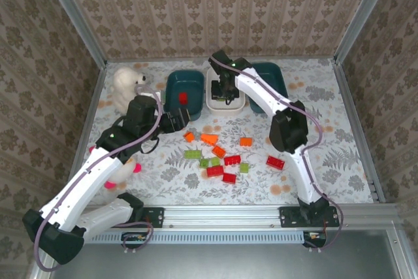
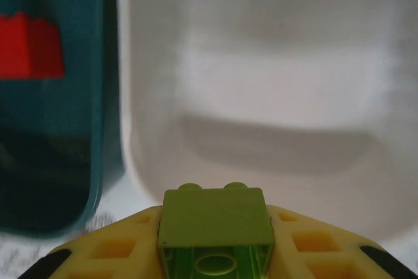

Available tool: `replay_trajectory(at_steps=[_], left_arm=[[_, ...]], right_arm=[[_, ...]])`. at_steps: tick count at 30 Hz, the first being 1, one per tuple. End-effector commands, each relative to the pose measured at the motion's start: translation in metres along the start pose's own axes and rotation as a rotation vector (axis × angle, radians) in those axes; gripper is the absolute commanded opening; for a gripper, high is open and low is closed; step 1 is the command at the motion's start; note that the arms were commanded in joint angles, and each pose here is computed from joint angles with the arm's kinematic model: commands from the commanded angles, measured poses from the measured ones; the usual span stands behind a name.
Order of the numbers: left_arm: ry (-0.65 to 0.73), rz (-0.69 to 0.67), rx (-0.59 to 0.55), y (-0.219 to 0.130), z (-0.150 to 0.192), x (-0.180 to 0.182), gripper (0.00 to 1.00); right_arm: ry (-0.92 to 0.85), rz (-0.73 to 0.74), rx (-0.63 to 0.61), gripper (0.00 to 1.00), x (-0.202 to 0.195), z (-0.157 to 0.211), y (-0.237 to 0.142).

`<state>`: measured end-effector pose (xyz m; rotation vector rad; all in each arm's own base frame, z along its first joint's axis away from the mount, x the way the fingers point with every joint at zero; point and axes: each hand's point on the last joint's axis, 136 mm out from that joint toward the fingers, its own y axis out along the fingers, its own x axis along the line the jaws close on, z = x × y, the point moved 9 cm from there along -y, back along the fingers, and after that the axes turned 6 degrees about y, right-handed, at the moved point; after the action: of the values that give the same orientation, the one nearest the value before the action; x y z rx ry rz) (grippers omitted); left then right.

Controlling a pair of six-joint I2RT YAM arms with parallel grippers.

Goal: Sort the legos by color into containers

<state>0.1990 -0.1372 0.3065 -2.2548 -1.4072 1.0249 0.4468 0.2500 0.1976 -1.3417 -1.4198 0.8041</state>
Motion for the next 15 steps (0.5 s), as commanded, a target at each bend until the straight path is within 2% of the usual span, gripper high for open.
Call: replay_trajectory(at_steps=[1, 9, 15], left_arm=[[-0.021, -0.026, -0.032, -0.014, -0.004, 0.002, 0.82], [-0.055, -0.042, -0.015, -0.018, 0.010, 0.011, 0.82], [-0.067, -0.052, -0.012, -0.019, 0.015, 0.014, 0.82]], right_arm=[[0.028, 0.004, 0.059, 0.37, -0.015, -0.013, 0.028], [0.073, -0.028, 0.096, 0.42, -0.026, -0.029, 0.067], [0.091, -0.010, 0.132, 0.55, -0.033, -0.026, 0.078]])
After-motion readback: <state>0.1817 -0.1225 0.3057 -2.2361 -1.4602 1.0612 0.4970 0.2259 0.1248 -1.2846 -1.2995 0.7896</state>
